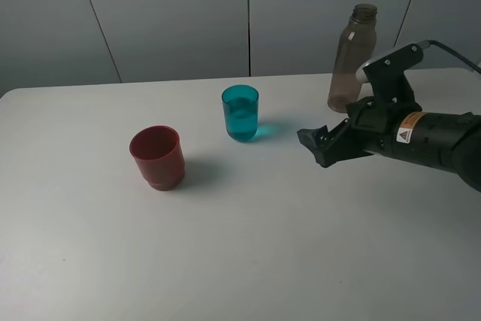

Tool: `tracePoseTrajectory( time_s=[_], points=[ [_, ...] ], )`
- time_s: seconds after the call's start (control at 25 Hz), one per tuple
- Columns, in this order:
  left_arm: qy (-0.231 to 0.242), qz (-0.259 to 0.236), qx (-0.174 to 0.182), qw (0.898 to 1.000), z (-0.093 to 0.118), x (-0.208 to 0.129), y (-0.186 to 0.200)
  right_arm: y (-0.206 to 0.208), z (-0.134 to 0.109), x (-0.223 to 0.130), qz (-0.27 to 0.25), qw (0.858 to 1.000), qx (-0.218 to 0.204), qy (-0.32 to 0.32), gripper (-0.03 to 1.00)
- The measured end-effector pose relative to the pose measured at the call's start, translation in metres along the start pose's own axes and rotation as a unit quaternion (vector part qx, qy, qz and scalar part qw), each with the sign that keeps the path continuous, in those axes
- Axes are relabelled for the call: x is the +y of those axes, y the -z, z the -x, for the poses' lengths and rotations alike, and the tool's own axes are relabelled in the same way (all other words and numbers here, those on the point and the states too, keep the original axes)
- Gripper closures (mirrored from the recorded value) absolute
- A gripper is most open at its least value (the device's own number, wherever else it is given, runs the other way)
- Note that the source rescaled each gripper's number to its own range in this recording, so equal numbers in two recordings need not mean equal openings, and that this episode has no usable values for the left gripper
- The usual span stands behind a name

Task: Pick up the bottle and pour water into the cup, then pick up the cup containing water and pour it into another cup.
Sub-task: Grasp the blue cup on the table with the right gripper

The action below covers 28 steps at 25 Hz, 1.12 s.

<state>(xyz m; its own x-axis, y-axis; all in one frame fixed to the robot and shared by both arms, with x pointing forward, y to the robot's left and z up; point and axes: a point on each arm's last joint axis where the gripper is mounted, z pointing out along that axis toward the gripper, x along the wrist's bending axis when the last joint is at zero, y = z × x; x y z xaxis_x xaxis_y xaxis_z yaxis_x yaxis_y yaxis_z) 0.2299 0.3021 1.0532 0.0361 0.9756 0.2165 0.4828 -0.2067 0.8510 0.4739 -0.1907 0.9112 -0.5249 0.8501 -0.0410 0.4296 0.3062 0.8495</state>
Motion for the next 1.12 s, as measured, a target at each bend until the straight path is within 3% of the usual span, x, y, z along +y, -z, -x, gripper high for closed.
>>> tracePoseTrajectory(
  time_s=[0.64, 1.12],
  points=[
    [0.000, 0.000, 0.000, 1.000, 0.000, 0.000, 0.000, -0.092, -0.017, -0.001, 0.004, 0.996, 0.071, 0.052, -0.03],
    [0.000, 0.000, 0.000, 1.000, 0.000, 0.000, 0.000, -0.127, -0.038, 0.005, 0.023, 0.992, 0.100, 0.072, -0.03]
  ],
)
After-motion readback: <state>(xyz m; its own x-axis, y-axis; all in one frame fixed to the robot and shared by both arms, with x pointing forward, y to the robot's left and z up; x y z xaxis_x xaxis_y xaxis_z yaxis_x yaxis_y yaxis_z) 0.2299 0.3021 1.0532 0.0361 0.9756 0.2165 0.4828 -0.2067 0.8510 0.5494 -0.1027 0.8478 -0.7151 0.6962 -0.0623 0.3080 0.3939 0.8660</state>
